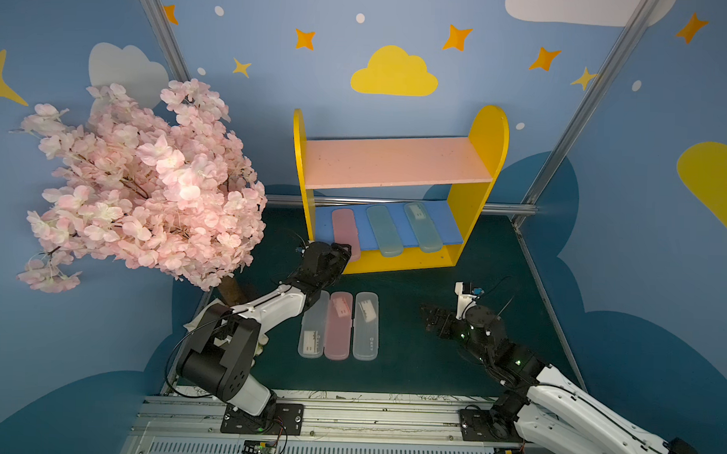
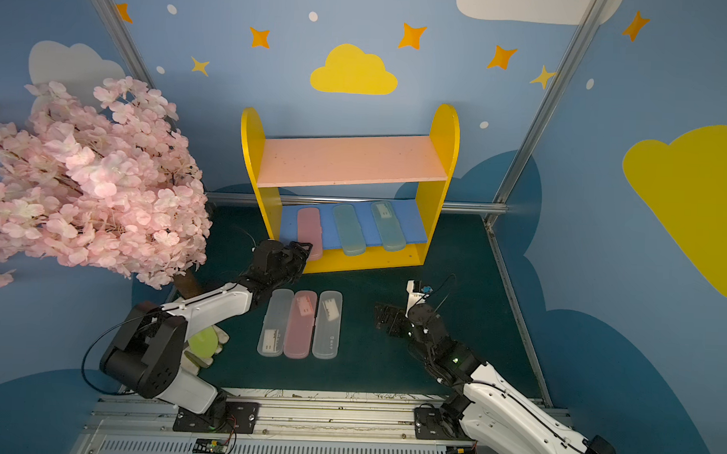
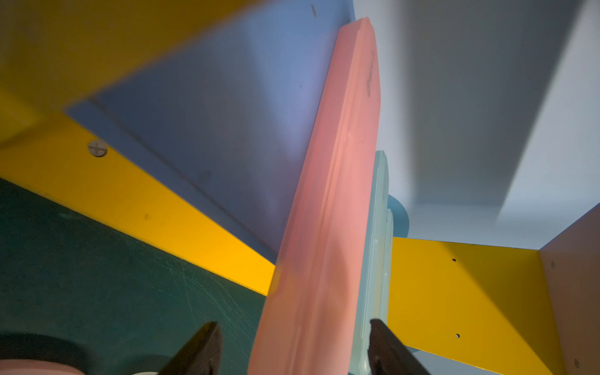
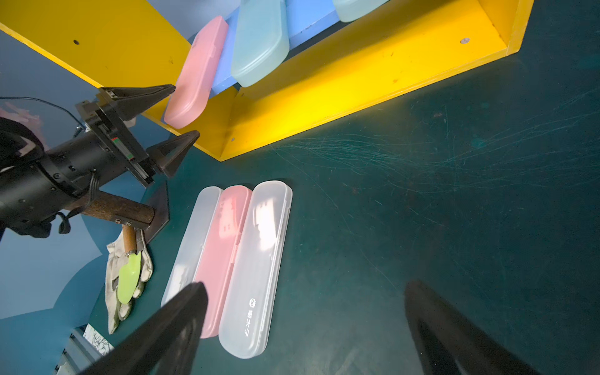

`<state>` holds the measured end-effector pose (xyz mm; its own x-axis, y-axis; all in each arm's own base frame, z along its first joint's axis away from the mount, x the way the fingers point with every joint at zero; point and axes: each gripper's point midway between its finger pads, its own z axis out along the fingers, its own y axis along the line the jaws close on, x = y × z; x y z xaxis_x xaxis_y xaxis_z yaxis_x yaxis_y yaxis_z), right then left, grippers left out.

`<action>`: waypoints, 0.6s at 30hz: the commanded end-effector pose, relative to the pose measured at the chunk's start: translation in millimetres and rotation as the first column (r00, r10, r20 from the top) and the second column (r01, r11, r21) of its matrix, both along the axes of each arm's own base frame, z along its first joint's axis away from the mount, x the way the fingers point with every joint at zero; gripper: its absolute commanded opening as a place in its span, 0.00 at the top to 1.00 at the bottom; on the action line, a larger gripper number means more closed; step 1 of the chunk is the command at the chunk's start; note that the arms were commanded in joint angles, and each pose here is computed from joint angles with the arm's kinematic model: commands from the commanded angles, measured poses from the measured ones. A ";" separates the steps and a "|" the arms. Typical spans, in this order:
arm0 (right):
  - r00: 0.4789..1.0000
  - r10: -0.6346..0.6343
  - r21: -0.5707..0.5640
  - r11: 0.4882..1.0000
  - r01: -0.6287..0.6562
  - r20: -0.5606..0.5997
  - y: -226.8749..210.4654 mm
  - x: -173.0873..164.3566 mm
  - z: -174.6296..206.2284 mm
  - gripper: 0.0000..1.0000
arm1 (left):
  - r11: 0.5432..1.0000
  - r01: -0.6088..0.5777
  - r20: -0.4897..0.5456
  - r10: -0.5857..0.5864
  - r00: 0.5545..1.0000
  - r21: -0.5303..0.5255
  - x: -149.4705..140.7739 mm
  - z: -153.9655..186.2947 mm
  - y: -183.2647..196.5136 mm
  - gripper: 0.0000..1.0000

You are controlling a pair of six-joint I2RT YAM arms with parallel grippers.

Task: Remove the pencil cases from the shelf
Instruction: Pick up the pencil case from the shelf.

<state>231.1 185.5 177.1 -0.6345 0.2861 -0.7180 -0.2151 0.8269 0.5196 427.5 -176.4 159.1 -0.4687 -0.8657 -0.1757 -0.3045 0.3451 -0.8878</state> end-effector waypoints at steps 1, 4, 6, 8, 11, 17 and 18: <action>1.000 0.005 0.021 1.000 -0.006 0.031 0.5 1.7 8.3 0.01 | 1.000 0.012 0.040 -0.011 0.999 -0.009 9.6 7.9 -2.0 0.34; 1.000 0.003 0.021 1.000 -0.004 0.030 -0.1 1.6 8.3 0.01 | 1.000 0.018 0.041 -0.017 0.999 -0.016 9.8 7.7 -3.2 0.43; 1.000 0.005 0.021 1.000 -0.006 0.027 0.1 1.2 7.7 0.01 | 1.000 0.023 0.040 -0.022 0.999 -0.016 9.1 7.4 -3.7 0.47; 1.000 0.004 0.025 1.000 -0.005 0.027 0.1 1.3 8.2 0.01 | 1.000 0.023 0.038 -0.023 0.999 -0.018 8.3 7.2 -3.7 0.51; 1.000 0.005 0.028 1.000 -0.006 0.026 0.4 1.5 8.2 0.01 | 0.999 0.028 0.042 -0.027 0.999 -0.021 6.7 9.0 -3.9 0.59; 1.000 0.007 0.032 0.999 -0.007 0.024 0.8 1.1 8.8 0.01 | 0.999 0.035 0.059 -0.033 0.998 -0.031 1.3 16.8 -3.5 0.68; 1.000 0.007 0.034 0.999 -0.007 0.023 0.9 1.0 8.9 0.01 | 0.999 0.035 0.064 -0.032 0.997 -0.034 0.9 19.1 -3.0 0.69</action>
